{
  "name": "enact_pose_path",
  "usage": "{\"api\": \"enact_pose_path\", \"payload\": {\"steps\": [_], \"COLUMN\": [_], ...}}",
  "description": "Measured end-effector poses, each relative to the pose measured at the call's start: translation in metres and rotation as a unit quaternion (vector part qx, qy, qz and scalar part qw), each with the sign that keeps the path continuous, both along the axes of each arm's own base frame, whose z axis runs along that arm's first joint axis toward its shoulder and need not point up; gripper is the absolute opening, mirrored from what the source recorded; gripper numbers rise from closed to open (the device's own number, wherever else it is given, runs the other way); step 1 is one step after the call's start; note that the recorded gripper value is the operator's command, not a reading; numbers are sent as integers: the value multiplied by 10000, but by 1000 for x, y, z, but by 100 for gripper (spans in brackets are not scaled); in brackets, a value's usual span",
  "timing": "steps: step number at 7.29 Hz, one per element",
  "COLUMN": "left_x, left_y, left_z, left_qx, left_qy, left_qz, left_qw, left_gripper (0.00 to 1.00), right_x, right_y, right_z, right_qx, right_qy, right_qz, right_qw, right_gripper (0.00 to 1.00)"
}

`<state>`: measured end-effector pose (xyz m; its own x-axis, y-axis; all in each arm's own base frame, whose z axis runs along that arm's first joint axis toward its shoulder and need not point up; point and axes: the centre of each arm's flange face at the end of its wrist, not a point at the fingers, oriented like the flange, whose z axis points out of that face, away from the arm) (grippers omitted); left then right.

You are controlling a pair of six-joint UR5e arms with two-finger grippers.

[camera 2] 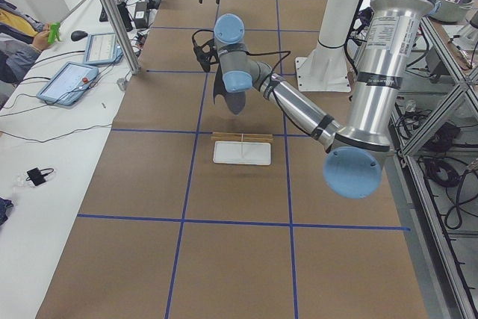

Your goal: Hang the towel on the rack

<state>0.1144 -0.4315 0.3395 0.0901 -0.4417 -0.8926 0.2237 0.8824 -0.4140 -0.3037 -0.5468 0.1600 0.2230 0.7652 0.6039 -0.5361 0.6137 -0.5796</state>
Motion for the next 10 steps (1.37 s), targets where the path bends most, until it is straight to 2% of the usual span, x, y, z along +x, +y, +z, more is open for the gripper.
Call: {"api": "enact_pose_path", "payload": {"steps": [2, 5, 6, 8, 9, 10], "left_x": [-38, -60, -66, -78, -79, -79], "left_y": [9, 30, 41, 49, 50, 50], "left_z": [91, 211, 242, 271, 277, 282], "left_qx": [161, 362, 455, 489, 471, 454], "left_qy": [-126, -327, -389, -451, -468, -489], "left_qz": [16, 38, 45, -25, -33, -42], "left_qw": [9998, 9988, 9982, 9978, 9978, 9978], "left_gripper": [0, 0, 0, 2, 99, 98], "right_x": [8, 16, 20, 24, 26, 28], "right_y": [-2, -6, -9, -11, -12, -13], "right_z": [21, 28, 29, 31, 34, 37], "right_qx": [104, 245, 290, 323, 333, 356], "right_qy": [115, 199, 212, 236, 252, 276], "right_qz": [-169, -234, -245, -248, -258, -272], "right_qw": [9997, 9992, 9991, 9989, 9988, 9986], "right_gripper": [100, 100, 100, 100, 100, 100]}}
